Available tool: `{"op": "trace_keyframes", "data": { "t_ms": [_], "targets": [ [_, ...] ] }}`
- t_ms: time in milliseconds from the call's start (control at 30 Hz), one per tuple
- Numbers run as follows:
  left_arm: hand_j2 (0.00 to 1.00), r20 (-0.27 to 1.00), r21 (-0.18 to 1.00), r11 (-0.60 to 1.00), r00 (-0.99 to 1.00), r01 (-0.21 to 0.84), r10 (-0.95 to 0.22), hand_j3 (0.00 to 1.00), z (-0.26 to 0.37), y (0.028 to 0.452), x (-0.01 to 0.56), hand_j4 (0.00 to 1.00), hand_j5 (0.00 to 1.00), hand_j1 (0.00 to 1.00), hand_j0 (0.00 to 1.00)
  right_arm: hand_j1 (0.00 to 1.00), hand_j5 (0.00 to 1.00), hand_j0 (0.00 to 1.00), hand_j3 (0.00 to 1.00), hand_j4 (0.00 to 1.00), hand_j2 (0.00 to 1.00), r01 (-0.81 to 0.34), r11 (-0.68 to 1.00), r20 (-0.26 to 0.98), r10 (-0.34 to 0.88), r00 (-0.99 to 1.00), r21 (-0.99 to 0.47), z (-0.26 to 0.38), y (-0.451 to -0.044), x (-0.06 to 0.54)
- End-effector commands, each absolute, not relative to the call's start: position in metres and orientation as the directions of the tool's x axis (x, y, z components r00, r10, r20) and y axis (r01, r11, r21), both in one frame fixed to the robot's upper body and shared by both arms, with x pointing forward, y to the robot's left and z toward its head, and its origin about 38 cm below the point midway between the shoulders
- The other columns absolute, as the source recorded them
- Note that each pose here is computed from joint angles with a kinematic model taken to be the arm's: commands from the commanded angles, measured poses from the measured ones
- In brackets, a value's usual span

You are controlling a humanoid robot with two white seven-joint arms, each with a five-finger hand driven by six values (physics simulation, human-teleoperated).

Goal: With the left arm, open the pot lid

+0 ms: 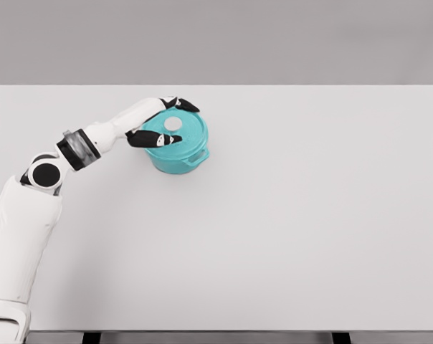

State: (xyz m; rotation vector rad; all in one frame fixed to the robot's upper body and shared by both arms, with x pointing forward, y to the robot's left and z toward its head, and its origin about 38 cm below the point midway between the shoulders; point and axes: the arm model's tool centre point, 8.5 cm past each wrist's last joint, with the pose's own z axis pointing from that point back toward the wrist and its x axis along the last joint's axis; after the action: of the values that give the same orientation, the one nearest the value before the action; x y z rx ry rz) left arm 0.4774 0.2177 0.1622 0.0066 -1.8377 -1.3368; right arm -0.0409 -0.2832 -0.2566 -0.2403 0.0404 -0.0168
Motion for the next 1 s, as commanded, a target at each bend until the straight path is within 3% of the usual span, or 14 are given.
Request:
{"op": "trace_keyframes", "data": {
  "t_ms": [0, 967],
  "targets": [
    [0.72, 0.633, 0.771, 0.442, -0.627, 0.459, -0.454, 0.72, 0.157, 0.22, 0.479, 0.72, 0.72, 0.72, 0.72, 1.0, 1.0, 1.0, 1.0, 1.0, 1.0, 0.012, 0.971, -0.038, -0.022, 0.999, -0.238, -0.257, -0.283, -0.041],
    [0.7, 0.672, 0.74, 0.456, -0.568, 0.494, -0.475, 0.7, 0.143, 0.228, 0.493, 0.7, 0.7, 0.7, 0.7, 1.0, 1.0, 1.0, 1.0, 1.0, 1.0, 0.012, 0.971, -0.038, -0.022, 0.999, -0.238, -0.257, -0.283, -0.041]
  ]
}}
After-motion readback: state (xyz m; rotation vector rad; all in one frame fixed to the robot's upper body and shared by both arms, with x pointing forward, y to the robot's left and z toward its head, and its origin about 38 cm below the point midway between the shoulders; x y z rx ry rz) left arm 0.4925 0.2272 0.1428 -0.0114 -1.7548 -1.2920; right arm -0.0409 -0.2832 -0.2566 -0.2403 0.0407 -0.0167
